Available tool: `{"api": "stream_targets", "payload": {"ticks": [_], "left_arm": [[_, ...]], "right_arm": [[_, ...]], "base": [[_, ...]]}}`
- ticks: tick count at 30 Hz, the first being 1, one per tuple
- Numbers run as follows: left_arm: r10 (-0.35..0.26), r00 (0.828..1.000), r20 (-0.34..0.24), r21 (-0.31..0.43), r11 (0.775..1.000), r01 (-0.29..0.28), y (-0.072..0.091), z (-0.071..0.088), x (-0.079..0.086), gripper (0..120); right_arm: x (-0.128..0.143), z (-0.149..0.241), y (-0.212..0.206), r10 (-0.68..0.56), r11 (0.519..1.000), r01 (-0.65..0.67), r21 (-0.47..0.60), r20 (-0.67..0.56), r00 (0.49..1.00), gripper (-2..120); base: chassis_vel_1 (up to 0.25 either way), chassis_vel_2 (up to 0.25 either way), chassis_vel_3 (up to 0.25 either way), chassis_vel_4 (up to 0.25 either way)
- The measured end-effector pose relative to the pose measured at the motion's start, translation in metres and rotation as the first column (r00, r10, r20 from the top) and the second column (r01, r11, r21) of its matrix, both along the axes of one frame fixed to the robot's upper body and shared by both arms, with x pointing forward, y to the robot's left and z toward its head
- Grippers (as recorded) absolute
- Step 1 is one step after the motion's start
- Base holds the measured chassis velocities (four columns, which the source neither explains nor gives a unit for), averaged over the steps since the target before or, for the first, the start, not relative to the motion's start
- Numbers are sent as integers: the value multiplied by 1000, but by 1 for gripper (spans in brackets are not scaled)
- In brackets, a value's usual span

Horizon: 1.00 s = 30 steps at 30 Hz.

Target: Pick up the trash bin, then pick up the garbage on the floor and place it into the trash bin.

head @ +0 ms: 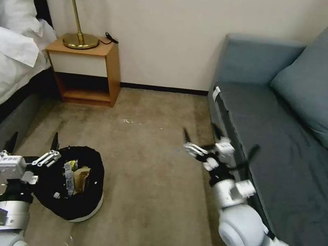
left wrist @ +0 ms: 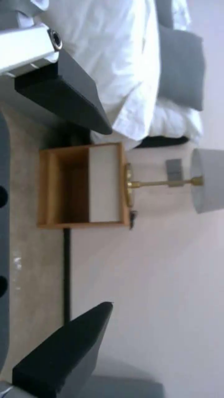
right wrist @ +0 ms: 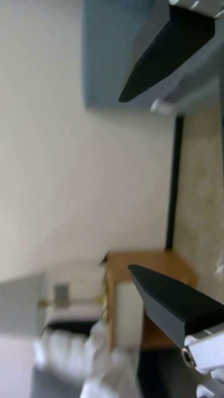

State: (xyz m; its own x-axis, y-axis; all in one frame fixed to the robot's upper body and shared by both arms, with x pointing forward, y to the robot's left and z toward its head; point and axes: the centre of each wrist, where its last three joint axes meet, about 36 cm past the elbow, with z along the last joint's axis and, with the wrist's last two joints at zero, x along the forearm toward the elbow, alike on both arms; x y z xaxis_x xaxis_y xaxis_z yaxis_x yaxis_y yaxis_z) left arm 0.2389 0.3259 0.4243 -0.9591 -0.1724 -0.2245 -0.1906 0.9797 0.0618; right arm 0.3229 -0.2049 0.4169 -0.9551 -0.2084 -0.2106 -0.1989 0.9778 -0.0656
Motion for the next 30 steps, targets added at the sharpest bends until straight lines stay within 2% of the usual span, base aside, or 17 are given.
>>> {"api": "stream_targets", "payload": {"ticks": [1,5,9,19,30], "left_arm": [[0,1000,0,0,1000,0,0,0,0,100],[-19,999,-34,-3,1000,19,-5,-10,-4,100],[-31,998,-47,-4,1000,31,-7,-14,-6,100],[-84,994,-65,-44,996,81,-7,-18,-8,100],[-85,994,-75,-52,995,82,-7,-20,-9,100]], "right_arm": [[0,0,0,0,1000,0,0,0,1000,100],[-27,-14,-8,-69,997,68,-30,-39,997,100],[-35,-11,-5,-112,994,112,-15,-39,993,100],[-36,-9,-2,-162,987,162,8,-44,986,100],[-36,-10,0,-182,983,182,7,-44,982,100]], "base": [[0,0,0,0],[0,0,0,0],[0,0,0,0],[0,0,0,0],[0,0,0,0]]}}
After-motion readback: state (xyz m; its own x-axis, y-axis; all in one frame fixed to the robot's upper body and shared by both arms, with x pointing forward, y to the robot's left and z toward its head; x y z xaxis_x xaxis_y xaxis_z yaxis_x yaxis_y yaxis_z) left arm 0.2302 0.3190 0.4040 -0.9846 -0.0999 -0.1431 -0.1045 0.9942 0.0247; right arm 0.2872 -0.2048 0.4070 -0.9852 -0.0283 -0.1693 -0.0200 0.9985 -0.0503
